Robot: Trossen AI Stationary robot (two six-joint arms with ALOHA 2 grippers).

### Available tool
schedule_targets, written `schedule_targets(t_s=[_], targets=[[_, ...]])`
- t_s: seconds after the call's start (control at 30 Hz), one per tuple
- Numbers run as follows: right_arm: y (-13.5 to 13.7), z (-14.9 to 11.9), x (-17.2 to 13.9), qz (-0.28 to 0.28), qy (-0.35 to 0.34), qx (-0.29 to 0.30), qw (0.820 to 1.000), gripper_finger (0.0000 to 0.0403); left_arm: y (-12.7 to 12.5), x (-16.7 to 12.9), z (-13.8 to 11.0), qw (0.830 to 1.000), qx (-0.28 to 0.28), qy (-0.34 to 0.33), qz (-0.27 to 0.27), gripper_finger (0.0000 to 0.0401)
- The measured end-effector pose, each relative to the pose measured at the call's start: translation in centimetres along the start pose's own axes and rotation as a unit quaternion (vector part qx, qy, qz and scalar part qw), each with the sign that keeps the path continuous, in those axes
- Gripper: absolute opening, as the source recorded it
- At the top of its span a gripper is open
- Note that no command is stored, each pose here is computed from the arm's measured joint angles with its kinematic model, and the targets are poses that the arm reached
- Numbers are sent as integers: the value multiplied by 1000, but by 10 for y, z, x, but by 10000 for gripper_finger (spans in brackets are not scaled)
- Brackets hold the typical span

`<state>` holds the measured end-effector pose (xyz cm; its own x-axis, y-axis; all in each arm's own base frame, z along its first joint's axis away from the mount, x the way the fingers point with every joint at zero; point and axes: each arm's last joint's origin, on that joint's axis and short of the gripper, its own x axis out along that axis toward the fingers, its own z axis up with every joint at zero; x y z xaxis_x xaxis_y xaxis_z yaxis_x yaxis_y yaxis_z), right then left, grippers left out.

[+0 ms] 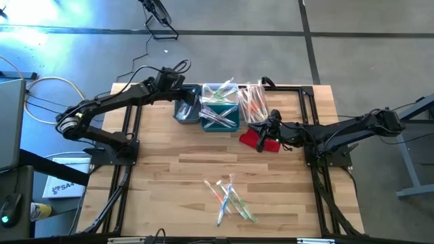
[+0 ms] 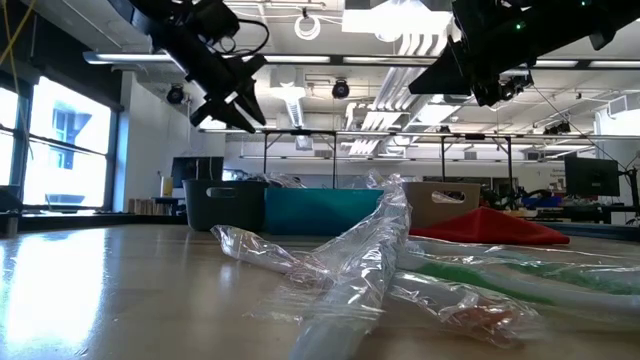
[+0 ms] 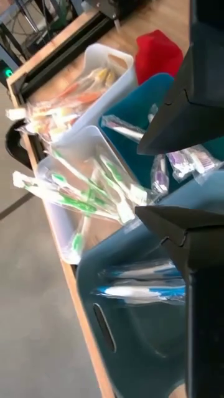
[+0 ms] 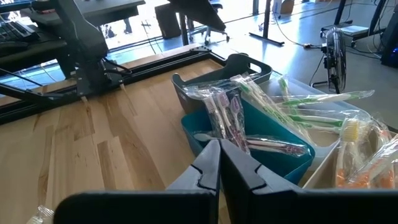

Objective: Pick & Place Toothbrushes
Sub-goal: Put the blue toothbrush into the gray bin

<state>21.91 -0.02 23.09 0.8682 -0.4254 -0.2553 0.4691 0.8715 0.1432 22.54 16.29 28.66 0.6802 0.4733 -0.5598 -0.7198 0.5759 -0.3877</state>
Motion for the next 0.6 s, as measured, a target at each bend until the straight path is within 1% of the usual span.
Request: schedule_targets(t_s=[0.1,0.43,0.6], targets=[[0,0,0,0,0,0,1000,3,-1,-6,2,1000,4,-8,-4,128],[0,0,0,0,0,0,1000,4,-18,-15,-4,999,36,-9,-36,53],[0,0,0,0,0,0,1000,3,-26,-15,-9,998,45,-3,-48,36]])
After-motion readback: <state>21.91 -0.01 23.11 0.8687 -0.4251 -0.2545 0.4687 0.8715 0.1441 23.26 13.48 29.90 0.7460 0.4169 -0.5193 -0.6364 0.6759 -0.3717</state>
